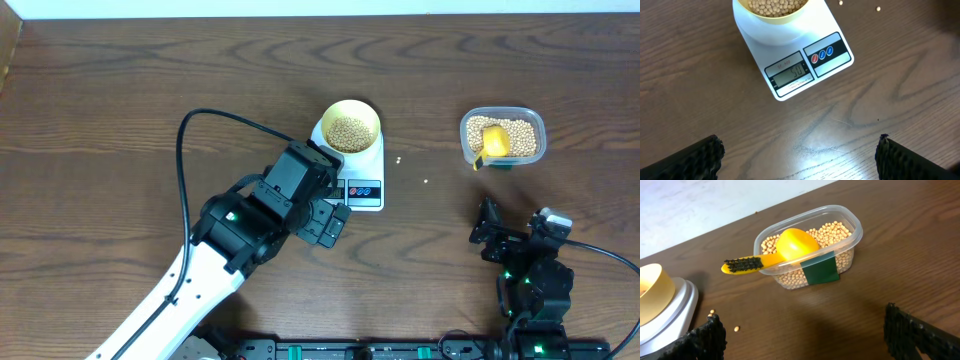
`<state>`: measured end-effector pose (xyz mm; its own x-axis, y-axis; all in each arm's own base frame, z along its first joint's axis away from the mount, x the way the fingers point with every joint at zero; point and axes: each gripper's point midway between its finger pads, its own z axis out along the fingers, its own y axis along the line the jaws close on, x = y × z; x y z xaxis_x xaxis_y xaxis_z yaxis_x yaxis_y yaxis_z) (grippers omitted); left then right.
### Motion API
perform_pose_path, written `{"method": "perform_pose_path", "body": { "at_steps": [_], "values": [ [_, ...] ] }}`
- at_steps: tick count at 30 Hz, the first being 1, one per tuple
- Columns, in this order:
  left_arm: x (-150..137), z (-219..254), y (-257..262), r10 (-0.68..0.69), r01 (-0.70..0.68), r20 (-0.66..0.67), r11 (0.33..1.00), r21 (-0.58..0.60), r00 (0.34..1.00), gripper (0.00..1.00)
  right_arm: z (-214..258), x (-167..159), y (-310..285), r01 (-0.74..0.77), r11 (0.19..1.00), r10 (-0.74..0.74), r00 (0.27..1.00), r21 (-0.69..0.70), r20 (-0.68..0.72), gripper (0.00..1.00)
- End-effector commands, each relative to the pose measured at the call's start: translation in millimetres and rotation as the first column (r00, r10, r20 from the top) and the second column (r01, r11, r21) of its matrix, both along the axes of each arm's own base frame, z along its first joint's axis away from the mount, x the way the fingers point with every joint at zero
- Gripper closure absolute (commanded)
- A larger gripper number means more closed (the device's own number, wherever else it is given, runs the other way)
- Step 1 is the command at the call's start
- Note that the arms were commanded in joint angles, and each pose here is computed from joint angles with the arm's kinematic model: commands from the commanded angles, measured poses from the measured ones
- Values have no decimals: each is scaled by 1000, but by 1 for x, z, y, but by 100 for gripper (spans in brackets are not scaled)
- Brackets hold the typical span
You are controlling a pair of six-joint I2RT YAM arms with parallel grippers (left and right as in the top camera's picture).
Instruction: Scoop item into bowl and weigh 50g on scale
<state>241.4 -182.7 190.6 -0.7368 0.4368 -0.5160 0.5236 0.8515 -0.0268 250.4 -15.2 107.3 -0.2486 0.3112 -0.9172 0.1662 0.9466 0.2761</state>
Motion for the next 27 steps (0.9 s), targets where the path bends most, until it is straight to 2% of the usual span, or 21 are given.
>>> {"method": "perform_pose_path", "body": {
  "at_steps": [1,5,9,15,21,27],
  "values": [
    [-1,23,6,6,-4,63,999,-37,998,1,-1,0,0,3,1000,-3,1000,11,-1,1],
    [2,53,30,85,-70,150,992,-105,985,1,-1,0,0,3,1000,-3,1000,11,-1,1],
    [8,86,68,225,-182,250,966,-184,942,1,-1,0,0,3,1000,-3,1000,11,-1,1],
    [2,129,127,424,-330,382,899,-288,821,1,-1,0,0,3,1000,-3,1000,11,-1,1],
    [-9,160,159,531,-380,494,844,-377,689,1,-1,0,0,3,1000,-3,1000,11,-1,1],
    [-7,146,172,573,-372,570,819,-438,589,1,-1,0,0,3,1000,-3,1000,11,-1,1]
  ]
}}
